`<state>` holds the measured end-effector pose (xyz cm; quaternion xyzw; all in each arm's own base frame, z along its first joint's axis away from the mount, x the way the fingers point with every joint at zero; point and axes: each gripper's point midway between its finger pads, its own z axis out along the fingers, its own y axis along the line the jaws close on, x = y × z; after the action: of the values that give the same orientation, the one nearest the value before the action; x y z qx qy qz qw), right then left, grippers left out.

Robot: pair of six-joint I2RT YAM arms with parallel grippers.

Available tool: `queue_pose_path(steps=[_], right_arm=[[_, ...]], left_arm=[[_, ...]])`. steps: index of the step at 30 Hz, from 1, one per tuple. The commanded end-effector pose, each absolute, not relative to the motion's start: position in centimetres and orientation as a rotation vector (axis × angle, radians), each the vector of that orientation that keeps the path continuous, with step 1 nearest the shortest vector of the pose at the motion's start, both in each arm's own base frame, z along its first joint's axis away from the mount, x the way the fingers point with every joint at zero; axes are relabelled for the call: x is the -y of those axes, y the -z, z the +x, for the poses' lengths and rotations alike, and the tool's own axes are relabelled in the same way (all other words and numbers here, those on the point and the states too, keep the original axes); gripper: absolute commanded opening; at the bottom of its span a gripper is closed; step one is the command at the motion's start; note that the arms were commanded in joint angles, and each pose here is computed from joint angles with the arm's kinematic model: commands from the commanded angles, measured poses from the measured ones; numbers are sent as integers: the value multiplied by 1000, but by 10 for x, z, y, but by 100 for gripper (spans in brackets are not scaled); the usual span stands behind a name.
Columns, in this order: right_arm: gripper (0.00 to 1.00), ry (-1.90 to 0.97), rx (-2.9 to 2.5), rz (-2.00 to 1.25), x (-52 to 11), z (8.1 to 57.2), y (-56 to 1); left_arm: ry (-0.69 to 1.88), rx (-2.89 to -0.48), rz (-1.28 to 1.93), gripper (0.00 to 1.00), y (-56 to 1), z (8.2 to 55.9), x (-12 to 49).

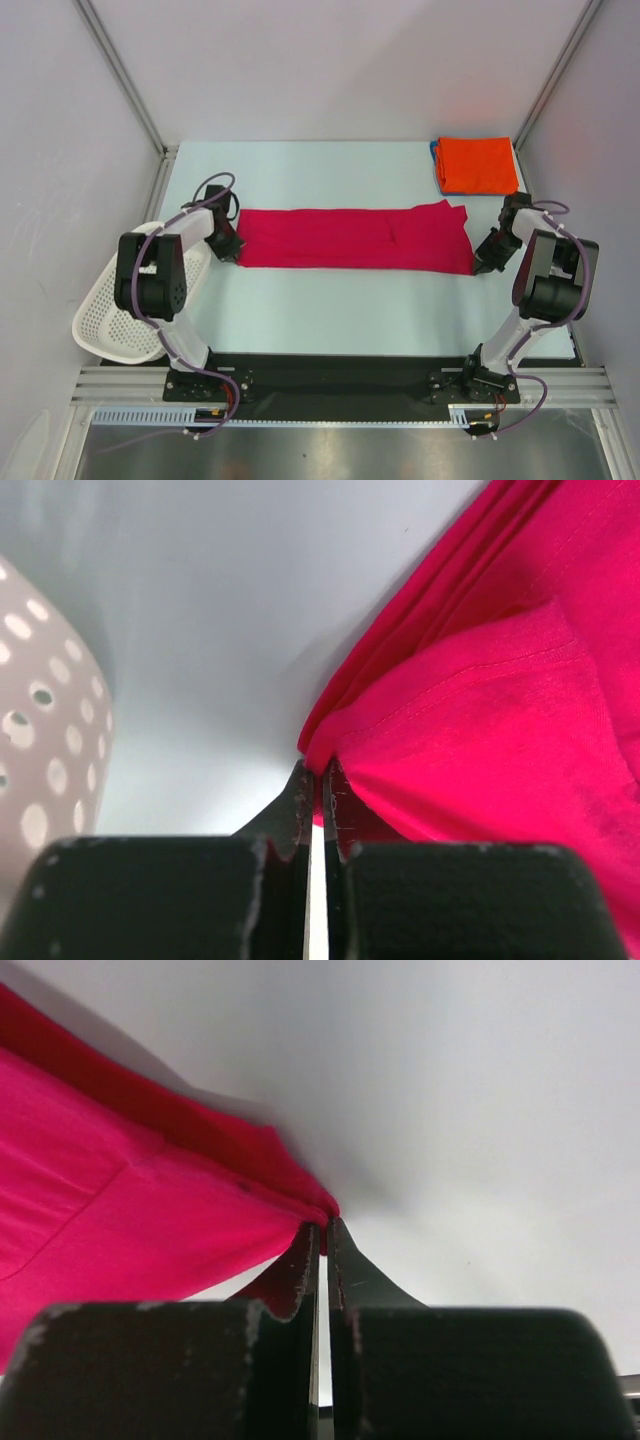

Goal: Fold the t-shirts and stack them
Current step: Fold the tshirt

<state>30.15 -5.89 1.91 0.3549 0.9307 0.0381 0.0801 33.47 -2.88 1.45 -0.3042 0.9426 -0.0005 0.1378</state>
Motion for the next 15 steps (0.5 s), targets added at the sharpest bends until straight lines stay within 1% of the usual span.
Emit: queue_pose_path(steps=[1, 2, 4, 6, 7, 8, 9, 10, 11, 13, 14, 15], right_arm=[[0, -18, -2799, 1043, 70, 299, -22], [2, -19, -2796, 1042, 70, 299, -23], [3, -19, -2799, 1043, 69, 299, -23], [9, -18, -2811, 1046, 68, 298, -23], [14, -19, -2809, 1040, 68, 299, -25], [24, -18, -2812, 1039, 68, 299, -26], [30, 25, -2790, 1032, 74, 303, -33], [36, 37, -2795, 1027, 75, 302, -37], [44, 44, -2790, 1014, 75, 303, -42], [48, 67, -2749, 990, 78, 310, -63], [54, 72, -2744, 969, 75, 312, -69], [56, 98, -2732, 952, 77, 314, -76]], left_arm=[[-146, -2873, -937, 0, -3, 281, 19], [-116, -2875, -919, 1, -5, 280, 22], [-63, -2862, -901, 3, -6, 283, 27], [-38, -2869, -891, 12, -7, 279, 30], [-30, -2870, -884, 20, -9, 278, 32], [-23, -2865, -871, 41, -13, 278, 32], [-29, -2861, -864, 49, -16, 278, 32], [-29, -2859, -854, 54, -20, 277, 32], [-25, -2854, -834, 60, -24, 276, 33], [-28, -2811, -790, 60, -38, 280, 32], [-37, -2802, -736, 60, -47, 284, 33], [-44, -2787, -698, 60, -53, 289, 34]])
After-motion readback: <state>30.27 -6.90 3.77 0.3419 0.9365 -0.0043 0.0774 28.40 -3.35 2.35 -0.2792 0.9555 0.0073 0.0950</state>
